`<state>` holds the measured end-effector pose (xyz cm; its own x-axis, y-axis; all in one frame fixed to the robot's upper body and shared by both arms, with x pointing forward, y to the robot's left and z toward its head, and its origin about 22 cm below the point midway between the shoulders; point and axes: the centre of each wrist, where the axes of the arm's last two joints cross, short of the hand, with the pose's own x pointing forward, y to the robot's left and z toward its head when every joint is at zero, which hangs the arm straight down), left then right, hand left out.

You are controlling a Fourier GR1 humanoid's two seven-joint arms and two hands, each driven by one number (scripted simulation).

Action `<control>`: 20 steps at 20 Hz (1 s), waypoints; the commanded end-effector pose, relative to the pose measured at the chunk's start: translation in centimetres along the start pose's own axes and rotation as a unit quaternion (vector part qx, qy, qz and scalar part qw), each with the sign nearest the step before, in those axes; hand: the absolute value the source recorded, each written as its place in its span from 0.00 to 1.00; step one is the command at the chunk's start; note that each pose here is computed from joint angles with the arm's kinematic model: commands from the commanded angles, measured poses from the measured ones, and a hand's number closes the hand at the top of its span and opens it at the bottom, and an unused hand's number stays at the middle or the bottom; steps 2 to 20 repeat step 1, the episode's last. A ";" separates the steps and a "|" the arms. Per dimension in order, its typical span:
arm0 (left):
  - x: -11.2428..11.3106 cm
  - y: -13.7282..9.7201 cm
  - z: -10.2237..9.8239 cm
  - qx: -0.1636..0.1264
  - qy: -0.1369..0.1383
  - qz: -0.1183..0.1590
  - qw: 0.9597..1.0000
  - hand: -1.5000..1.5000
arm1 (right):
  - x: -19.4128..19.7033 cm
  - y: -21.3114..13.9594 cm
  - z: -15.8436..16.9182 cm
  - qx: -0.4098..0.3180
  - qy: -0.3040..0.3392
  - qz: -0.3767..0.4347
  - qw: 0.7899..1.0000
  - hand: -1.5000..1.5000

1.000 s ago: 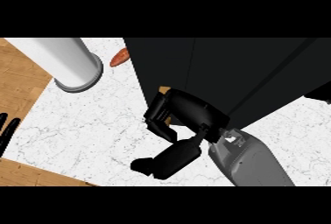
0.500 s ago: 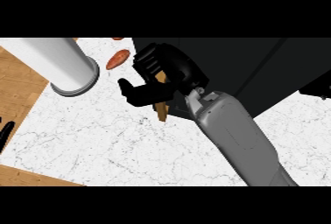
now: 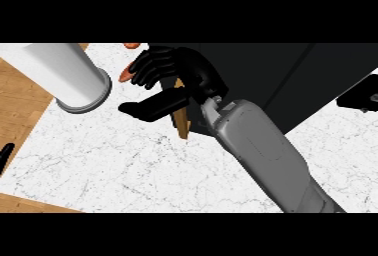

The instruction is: Pick up the bottled water, place it into the cabinet and close the cabinet

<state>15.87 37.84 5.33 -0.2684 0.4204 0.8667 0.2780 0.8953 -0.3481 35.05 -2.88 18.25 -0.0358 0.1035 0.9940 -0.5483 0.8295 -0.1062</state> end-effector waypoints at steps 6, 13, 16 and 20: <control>0.3 0.5 0.1 0.005 0.001 -0.008 1.000 0.00 | 2.5 -2.3 -2.7 -0.083 -0.018 -0.032 0.996 0.00; 0.3 0.5 0.1 0.005 0.001 -0.008 1.000 0.00 | 2.5 -2.3 -2.7 -0.083 -0.018 -0.032 0.996 0.00; 0.3 0.5 0.1 0.005 0.001 -0.008 1.000 0.00 | 2.5 -2.3 -2.7 -0.083 -0.018 -0.032 0.996 0.00; 0.3 0.5 0.1 0.005 0.001 -0.008 1.000 0.00 | 2.5 -2.3 -2.7 -0.083 -0.018 -0.032 0.996 0.00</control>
